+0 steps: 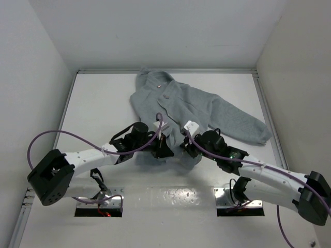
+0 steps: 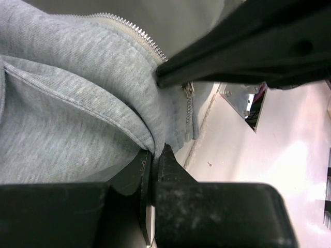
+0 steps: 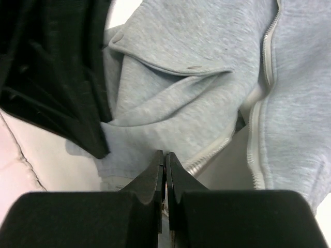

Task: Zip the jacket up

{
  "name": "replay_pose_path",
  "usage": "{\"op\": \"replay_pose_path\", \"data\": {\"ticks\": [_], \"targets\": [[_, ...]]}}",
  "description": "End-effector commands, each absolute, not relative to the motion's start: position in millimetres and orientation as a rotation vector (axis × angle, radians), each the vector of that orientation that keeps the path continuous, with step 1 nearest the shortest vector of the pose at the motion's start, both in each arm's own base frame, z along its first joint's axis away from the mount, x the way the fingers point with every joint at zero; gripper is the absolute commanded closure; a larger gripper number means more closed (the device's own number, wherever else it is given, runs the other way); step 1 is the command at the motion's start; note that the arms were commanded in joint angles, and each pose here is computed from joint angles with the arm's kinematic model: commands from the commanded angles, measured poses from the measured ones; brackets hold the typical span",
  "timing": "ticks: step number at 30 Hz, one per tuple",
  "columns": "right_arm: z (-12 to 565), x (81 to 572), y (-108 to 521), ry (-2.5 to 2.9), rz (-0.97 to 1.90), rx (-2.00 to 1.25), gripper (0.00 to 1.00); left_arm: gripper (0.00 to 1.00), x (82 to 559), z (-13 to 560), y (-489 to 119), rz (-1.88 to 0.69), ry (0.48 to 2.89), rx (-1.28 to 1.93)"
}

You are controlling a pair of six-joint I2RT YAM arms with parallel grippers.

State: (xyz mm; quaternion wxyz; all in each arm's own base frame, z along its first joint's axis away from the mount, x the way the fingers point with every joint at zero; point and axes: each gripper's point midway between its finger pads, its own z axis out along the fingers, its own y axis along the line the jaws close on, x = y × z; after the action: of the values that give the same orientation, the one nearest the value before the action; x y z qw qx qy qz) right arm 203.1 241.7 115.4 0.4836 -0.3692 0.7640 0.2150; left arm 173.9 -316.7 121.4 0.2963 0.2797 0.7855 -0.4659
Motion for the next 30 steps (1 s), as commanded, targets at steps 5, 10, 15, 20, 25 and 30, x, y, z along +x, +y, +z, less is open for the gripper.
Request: {"op": "replay_pose_path", "data": {"ticks": [5,10,15,20,25,30], "targets": [[141,237,226,1.877,0.52,-0.719,0.99,1.0,147,114,-301,-1.179,2.107,0.864],[145,248,218,1.922,0.564,-0.63,0.99,1.0,137,114,-287,-1.092,2.069,0.947],[148,262,212,2.018,0.698,-0.416,0.99,1.0,138,104,-272,-1.003,2.11,0.929],[160,266,225,2.048,0.887,-0.315,0.99,1.0,140,109,-265,-1.041,2.108,0.891],[164,276,225,2.055,0.944,-0.211,0.99,1.0,138,109,-264,-1.047,2.096,0.906],[172,295,213,2.037,0.948,-0.084,0.99,0.98,141,109,-262,-1.009,2.111,0.867]]}}
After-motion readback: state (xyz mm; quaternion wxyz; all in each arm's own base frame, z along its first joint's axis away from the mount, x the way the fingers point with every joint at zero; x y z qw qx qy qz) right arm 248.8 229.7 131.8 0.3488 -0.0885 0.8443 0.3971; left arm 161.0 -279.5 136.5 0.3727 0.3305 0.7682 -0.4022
